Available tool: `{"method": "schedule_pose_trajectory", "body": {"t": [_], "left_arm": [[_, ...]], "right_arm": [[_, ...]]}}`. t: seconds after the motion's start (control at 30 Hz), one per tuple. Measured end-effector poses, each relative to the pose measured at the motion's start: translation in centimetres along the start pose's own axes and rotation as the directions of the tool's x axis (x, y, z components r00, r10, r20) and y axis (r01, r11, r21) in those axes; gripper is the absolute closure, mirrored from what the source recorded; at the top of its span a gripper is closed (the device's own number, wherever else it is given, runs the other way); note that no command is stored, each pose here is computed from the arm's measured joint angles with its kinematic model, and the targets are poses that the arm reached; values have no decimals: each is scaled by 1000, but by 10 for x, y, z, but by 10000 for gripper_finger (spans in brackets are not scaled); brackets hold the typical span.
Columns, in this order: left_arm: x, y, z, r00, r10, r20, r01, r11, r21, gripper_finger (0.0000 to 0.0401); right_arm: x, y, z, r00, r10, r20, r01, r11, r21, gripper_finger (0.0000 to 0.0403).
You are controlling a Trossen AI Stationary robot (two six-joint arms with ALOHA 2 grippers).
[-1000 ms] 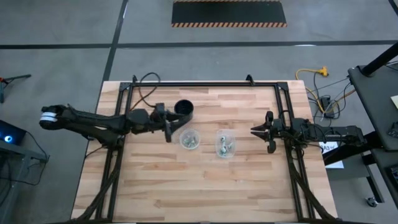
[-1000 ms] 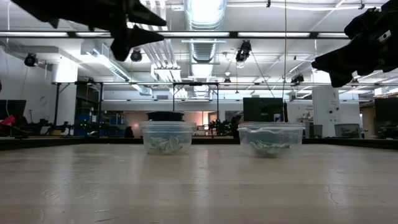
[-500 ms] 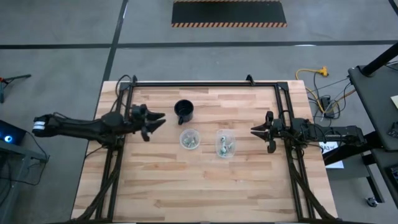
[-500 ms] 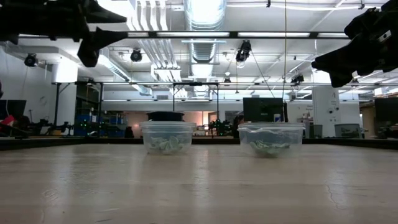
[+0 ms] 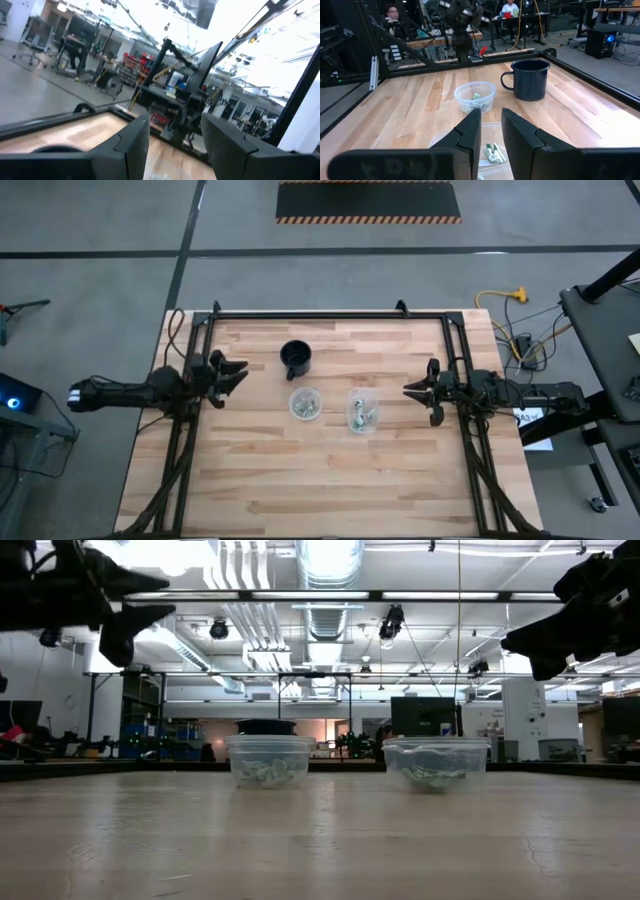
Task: Pick and place Stevia / Truvia into bins
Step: Return to Home Position
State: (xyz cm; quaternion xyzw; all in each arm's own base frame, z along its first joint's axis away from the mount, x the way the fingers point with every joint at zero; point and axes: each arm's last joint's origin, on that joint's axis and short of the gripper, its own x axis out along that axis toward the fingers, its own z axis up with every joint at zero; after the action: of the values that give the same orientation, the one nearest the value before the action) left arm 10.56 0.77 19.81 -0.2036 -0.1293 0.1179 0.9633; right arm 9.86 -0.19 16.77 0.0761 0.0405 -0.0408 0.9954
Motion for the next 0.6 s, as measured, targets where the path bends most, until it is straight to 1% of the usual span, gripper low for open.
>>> {"method": "schedule_pose_trajectory", "body": {"t": [0.1,0.13,0.33,0.47,0.6], "left_arm": [[-4,5,-11,1000,-1,-30,1,1000,5,239],[-4,4,-10,1000,-17,-19,17,1000,0,239],[-5,6,-13,999,-10,-52,11,1000,11,239],[-4,7,-15,997,8,-72,-1,995,100,239],[-3,9,-22,990,15,-143,10,985,171,239]], "right_arm": [[0,0,0,1000,0,0,0,1000,0,335],[0,0,0,1000,0,0,0,1000,0,335],[0,0,0,1000,0,0,0,1000,0,335],[0,0,0,1000,0,0,0,1000,0,335],[0,0,0,1000,0,0,0,1000,0,335]]}}
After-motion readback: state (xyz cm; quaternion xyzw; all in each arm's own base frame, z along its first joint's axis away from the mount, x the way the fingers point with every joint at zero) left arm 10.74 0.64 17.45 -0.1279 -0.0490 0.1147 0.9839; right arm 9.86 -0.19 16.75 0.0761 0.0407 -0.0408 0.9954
